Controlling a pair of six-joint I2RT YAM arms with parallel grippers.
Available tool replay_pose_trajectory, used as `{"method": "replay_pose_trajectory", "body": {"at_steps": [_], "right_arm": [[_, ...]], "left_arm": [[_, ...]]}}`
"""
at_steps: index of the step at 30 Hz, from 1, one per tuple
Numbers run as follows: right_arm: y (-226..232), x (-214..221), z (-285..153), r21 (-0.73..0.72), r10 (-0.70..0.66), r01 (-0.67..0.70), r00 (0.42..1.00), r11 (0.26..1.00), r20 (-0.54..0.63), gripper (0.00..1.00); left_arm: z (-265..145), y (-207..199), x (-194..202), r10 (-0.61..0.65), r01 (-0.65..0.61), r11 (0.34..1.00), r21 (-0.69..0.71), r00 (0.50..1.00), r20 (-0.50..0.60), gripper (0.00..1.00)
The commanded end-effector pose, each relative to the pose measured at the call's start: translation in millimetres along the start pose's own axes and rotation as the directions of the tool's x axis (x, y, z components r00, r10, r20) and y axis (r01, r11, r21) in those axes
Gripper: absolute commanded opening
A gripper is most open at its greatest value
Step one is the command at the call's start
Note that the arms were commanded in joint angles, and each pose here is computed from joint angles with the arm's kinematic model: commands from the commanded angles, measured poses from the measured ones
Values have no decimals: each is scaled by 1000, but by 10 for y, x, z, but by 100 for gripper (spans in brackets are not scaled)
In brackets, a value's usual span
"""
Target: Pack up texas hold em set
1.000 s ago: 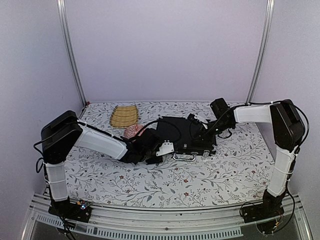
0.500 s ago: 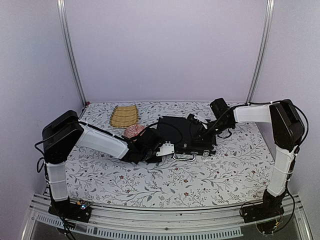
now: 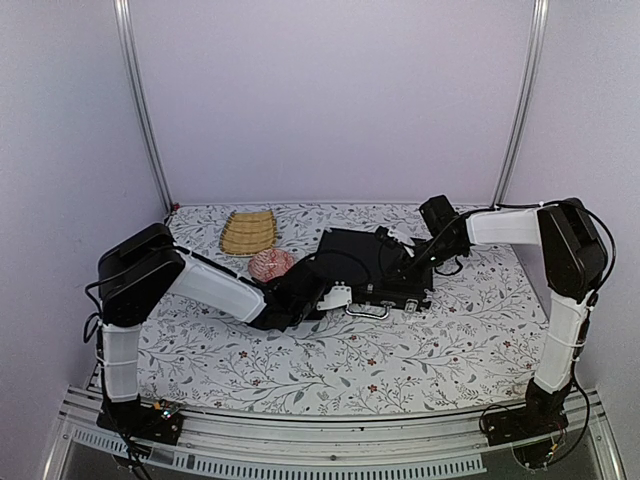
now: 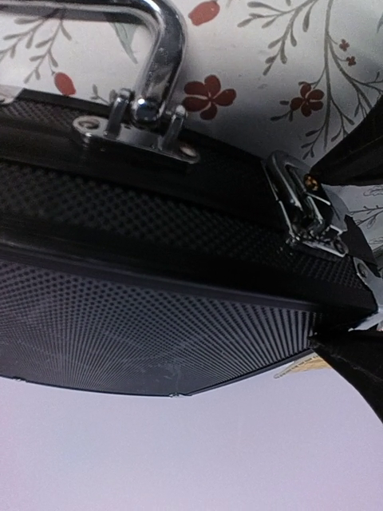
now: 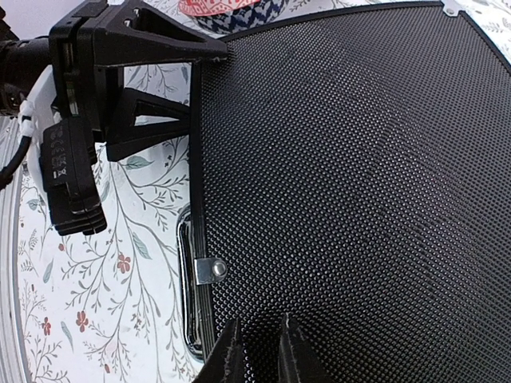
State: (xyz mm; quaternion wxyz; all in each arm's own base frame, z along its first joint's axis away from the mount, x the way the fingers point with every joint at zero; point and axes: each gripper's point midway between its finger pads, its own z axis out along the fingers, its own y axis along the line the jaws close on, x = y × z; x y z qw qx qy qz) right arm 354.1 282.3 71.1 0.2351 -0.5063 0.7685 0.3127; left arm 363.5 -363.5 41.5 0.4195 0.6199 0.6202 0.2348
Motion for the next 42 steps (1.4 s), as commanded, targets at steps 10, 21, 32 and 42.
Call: {"method": "replay_pose_trajectory", "body": {"at_steps": [10,21,32,42], "right_arm": [[102,341,-30,4,100,-100,985,995,-140,22],[-89,-502,-1480,303,-28,-19,988,953,151,60],[-479,-631,-2629,699,-17,-325,901,637,434,99],[-371,-634,-2540,647,-13,-331,884,687,466,99]], "left_arm": [[-168,209,137,-151,150,989,-18,987,-51,68],[-918,1244,113,-491,495,862,-108,869,59,97],[-1161,1803,354,-877,890,455,-38,455,153,97],[-1125,1749,333,-912,921,390,16,384,147,97]]}}
